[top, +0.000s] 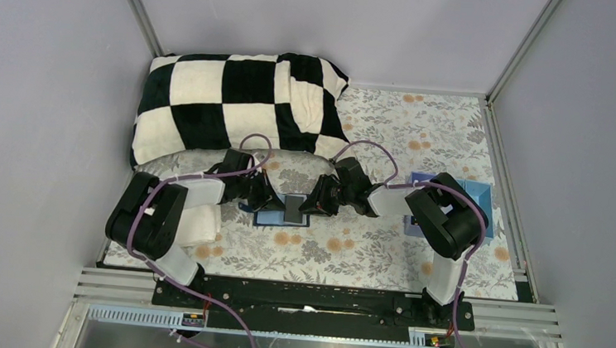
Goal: Take the credit cards out of the card holder
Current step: Remove the credit card from the card holder, then place the credit card in the storage box, then remove the credit card from the card holder.
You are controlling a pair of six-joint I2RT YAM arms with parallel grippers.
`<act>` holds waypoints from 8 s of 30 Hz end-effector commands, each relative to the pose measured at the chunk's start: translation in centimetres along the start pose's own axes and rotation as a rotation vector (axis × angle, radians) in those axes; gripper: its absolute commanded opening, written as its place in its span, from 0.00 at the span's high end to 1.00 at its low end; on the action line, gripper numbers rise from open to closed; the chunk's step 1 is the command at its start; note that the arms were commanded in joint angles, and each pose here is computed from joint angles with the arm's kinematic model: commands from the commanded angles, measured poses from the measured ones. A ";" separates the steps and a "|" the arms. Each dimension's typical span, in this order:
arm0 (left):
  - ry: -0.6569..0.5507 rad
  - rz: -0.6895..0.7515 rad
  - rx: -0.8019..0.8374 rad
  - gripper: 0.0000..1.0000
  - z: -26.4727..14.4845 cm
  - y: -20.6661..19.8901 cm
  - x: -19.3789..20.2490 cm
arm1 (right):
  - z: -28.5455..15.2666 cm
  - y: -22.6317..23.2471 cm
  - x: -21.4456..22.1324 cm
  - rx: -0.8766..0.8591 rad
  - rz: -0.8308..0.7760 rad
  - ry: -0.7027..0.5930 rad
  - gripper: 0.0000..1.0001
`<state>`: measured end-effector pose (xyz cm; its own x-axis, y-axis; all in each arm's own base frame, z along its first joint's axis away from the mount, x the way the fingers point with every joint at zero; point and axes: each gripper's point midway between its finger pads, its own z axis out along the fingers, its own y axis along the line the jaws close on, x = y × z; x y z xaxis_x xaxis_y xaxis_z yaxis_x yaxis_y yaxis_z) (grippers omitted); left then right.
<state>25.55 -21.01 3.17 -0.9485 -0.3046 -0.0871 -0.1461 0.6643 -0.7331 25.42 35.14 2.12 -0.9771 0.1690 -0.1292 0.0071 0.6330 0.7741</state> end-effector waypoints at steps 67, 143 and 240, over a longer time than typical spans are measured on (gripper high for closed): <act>-0.038 0.099 0.093 0.78 -3.4 -2.9 -0.8 | 3.0 2.3 1.9 -0.033 -0.017 0.090 0.69; -0.209 0.307 0.168 0.41 -10.1 -11.0 -4.6 | -25.8 -3.2 -12.2 0.726 -0.286 -0.512 1.00; -0.103 0.029 -0.184 0.40 -4.1 1.6 -2.1 | 0.2 0.8 1.0 0.117 -0.137 0.043 0.63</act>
<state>25.25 -17.12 4.76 -0.9363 -0.3218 -0.1404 -0.1795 0.7824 -0.5963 24.90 35.10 2.81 -0.9759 0.0577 -0.2105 -0.0966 0.7504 0.6538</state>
